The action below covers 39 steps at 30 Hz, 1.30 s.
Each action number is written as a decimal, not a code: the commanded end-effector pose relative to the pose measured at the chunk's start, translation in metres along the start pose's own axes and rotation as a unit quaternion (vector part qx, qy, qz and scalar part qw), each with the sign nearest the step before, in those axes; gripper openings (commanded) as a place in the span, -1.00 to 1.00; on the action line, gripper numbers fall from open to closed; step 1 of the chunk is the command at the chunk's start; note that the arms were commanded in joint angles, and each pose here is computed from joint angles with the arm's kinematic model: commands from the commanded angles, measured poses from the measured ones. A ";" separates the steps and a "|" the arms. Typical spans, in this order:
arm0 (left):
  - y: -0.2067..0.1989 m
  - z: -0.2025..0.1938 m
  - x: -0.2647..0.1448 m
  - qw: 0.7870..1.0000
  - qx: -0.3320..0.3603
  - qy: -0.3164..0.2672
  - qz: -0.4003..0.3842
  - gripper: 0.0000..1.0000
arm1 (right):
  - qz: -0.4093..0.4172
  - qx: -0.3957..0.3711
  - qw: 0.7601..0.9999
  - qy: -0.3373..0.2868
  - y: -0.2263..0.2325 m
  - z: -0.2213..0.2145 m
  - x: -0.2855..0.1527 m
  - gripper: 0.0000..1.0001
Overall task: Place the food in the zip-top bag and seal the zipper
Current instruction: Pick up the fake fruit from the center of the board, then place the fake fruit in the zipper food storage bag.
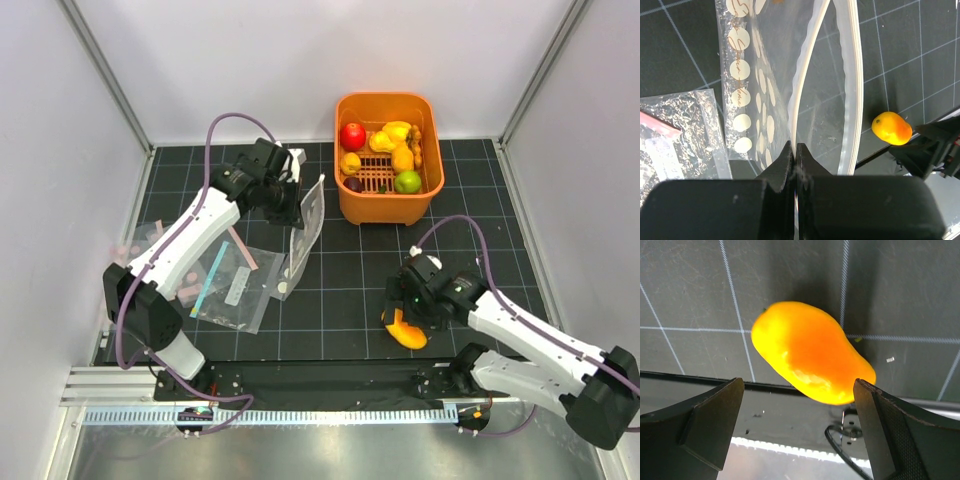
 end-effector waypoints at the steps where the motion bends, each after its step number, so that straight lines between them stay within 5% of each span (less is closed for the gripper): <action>1: -0.007 -0.001 -0.021 0.999 0.013 -0.018 -0.025 -1.00 | 0.009 -0.036 0.999 -0.040 0.008 0.015 0.011 0.99; 7: -0.008 -0.001 -0.023 0.999 0.014 -0.021 -0.028 -1.00 | -0.048 -0.038 0.998 0.019 0.007 0.011 0.035 0.90; 13: -0.009 0.000 -0.023 0.999 0.014 -0.019 -0.029 -0.99 | -0.053 -0.045 0.998 0.007 0.011 0.020 0.033 0.20; 20: -0.009 0.002 -0.025 0.999 0.021 -0.022 -0.025 -1.00 | -0.038 -0.057 0.998 -0.011 0.021 0.036 0.025 -0.21; 27: -0.012 -0.001 -0.024 0.999 0.015 -0.004 -0.037 -1.00 | 0.071 -0.082 0.978 -0.176 0.075 0.123 -0.055 -0.21; 34: -0.023 0.002 -0.033 0.998 0.007 0.015 -0.065 -0.99 | 0.215 -0.059 0.896 -0.384 0.135 0.212 -0.157 -0.27; 39: -0.038 -0.003 -0.037 0.990 -0.035 0.047 -0.129 -0.99 | 0.271 -0.020 0.853 -0.445 0.159 0.244 -0.170 -0.29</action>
Point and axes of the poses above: each gripper's point midway between its finger pads, its own x axis out along the fingers, its own y axis along the line the jaws close on, z = x × y, the point moved 8 cm from there along -x, back along the fingers, and after that the axes turned 14 degrees about -x, right-handed, at the moved point
